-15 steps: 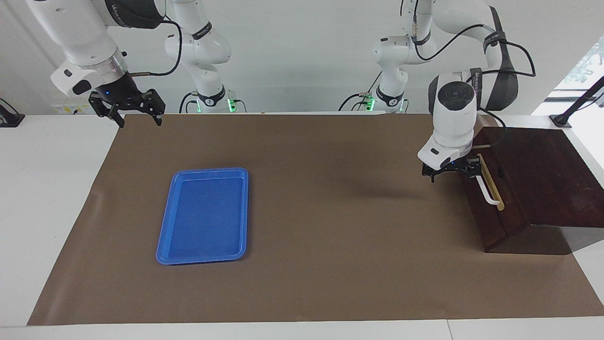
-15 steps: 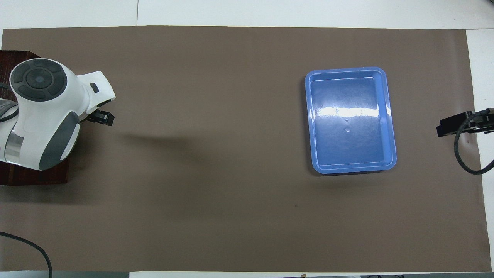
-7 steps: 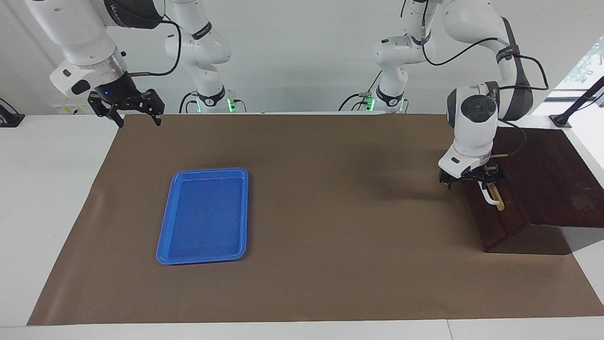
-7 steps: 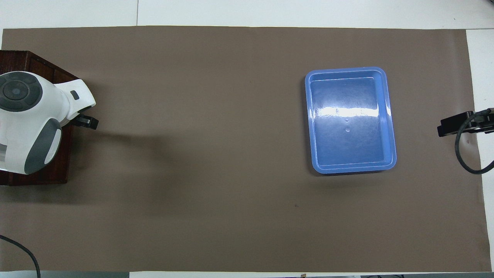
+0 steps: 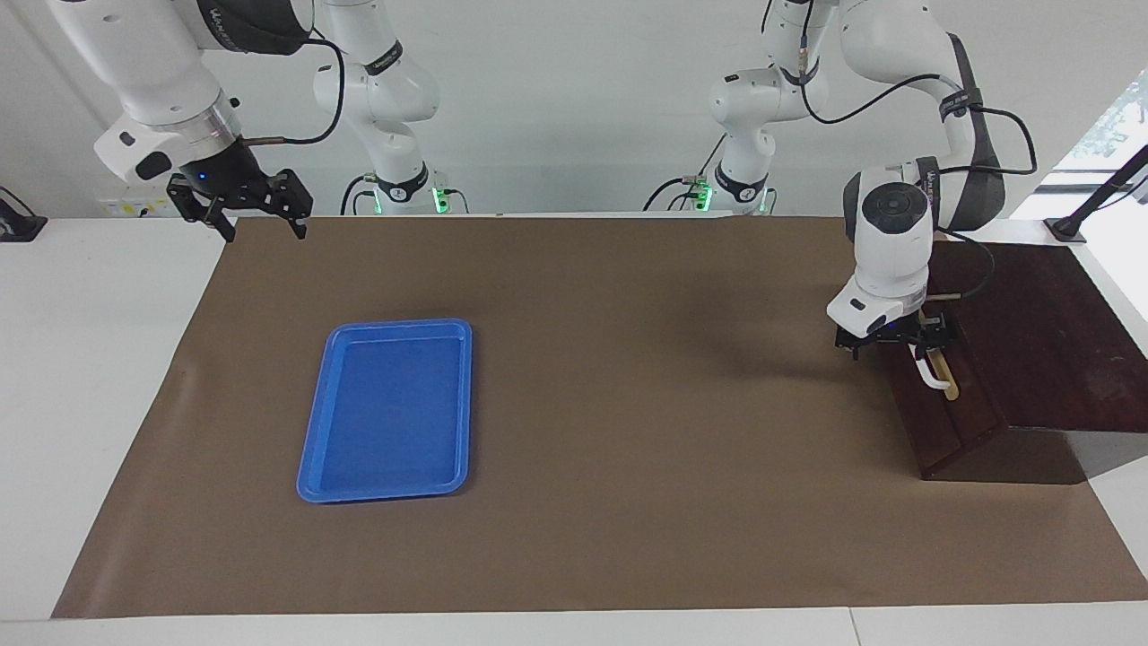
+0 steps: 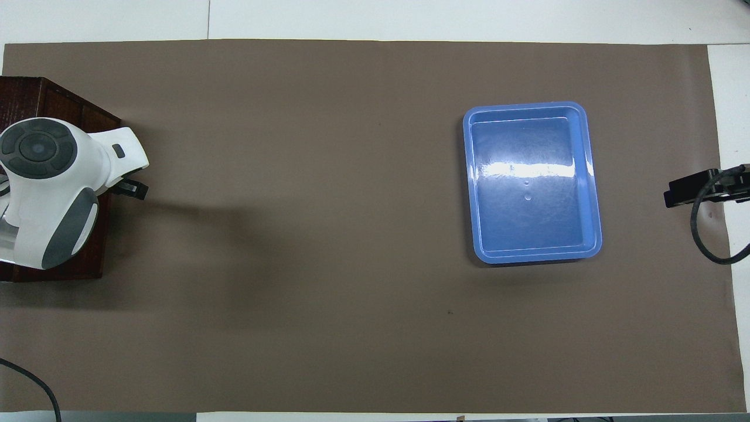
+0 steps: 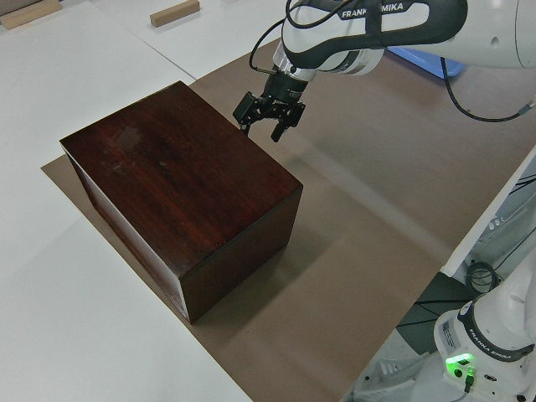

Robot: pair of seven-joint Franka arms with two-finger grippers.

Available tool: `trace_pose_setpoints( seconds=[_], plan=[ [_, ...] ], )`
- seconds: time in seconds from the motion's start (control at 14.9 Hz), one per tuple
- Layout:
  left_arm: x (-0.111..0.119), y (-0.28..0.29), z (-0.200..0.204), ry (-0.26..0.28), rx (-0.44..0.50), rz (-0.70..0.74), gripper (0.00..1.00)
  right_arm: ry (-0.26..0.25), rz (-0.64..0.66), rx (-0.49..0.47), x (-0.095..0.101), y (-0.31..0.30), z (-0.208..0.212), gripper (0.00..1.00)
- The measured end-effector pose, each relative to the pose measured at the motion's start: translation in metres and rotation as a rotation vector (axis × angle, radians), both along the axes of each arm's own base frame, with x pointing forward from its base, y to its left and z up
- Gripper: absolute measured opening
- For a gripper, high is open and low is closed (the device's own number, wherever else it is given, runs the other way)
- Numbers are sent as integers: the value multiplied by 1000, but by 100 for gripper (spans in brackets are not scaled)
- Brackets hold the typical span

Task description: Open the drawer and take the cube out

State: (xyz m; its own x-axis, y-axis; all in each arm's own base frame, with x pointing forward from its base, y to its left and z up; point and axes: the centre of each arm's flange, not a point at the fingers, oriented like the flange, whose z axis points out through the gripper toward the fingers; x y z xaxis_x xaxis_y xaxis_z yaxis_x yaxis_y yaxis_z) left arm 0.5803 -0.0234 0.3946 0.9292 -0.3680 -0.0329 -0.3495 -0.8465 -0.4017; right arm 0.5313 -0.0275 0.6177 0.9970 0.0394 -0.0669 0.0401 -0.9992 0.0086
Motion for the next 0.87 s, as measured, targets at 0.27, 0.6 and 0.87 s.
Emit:
trace_pose_setpoints(
  seconds=[0.27, 0.6, 0.87],
  plan=[
    [4, 3, 6, -14, 2, 5, 100, 0, 0, 0, 0, 0, 0, 100],
    [-1, 14, -4, 3, 2, 17, 100, 0, 0, 0, 0, 0, 0, 100],
    [-2, -4, -8, -17, -8, 26, 100, 0, 0, 0, 0, 0, 0, 100]
  ],
)
